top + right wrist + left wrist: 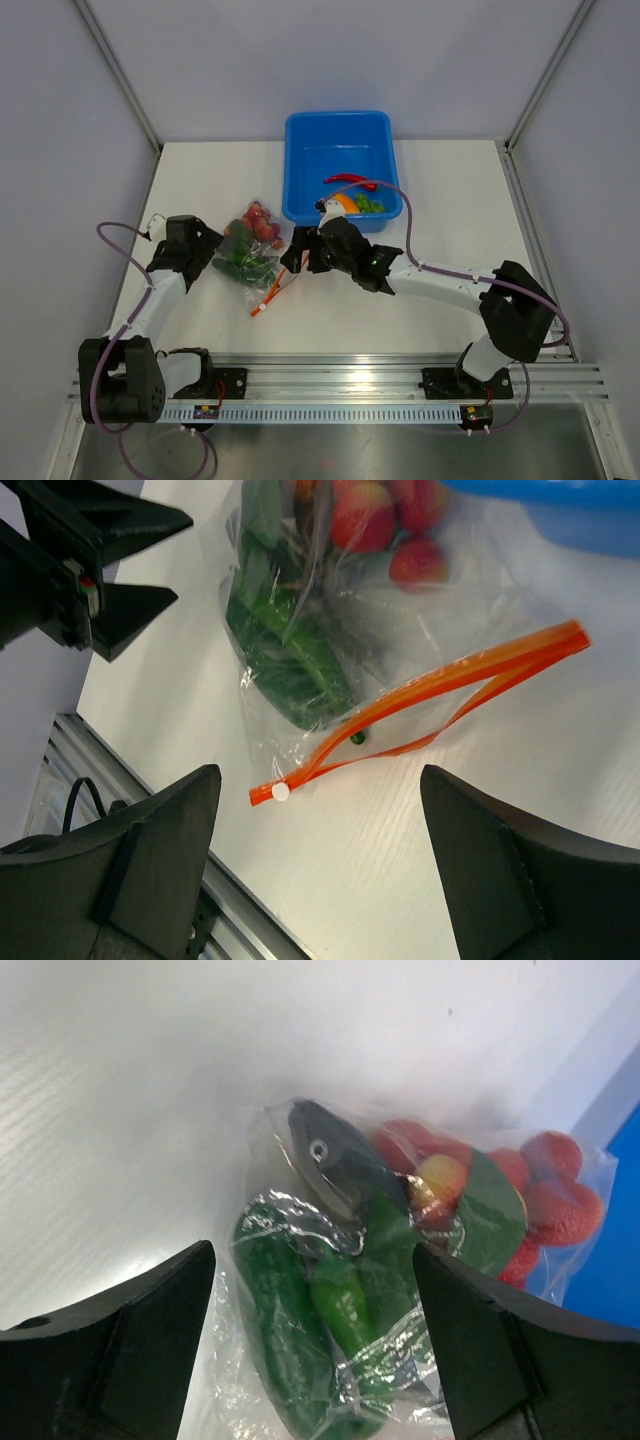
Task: Open the zip-top bag and remove the fake food
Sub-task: Place the fake fruit in the bin, then pick up the fake vegetable from the zipper food storage bag.
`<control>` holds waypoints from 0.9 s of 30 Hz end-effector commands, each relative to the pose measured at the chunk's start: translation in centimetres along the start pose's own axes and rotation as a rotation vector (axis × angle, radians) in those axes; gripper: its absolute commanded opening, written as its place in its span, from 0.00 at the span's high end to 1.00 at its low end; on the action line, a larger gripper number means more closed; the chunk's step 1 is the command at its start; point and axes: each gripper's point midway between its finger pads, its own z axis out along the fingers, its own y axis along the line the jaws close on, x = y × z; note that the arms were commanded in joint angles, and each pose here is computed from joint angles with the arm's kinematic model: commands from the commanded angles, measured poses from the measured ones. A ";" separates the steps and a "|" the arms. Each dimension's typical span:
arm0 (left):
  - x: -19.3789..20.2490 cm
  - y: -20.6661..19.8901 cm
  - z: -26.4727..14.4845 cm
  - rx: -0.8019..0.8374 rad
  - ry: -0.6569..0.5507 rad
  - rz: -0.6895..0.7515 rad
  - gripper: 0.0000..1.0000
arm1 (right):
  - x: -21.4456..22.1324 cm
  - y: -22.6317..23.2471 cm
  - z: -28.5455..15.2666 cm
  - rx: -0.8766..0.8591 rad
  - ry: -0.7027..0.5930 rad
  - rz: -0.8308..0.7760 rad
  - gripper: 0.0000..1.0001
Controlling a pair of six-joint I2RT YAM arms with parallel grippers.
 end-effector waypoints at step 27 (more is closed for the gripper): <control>1.7 2.4 7.6 0.037 0.108 -0.294 0.48 | 1.3 1.1 6.0 -0.011 -0.078 -0.069 0.18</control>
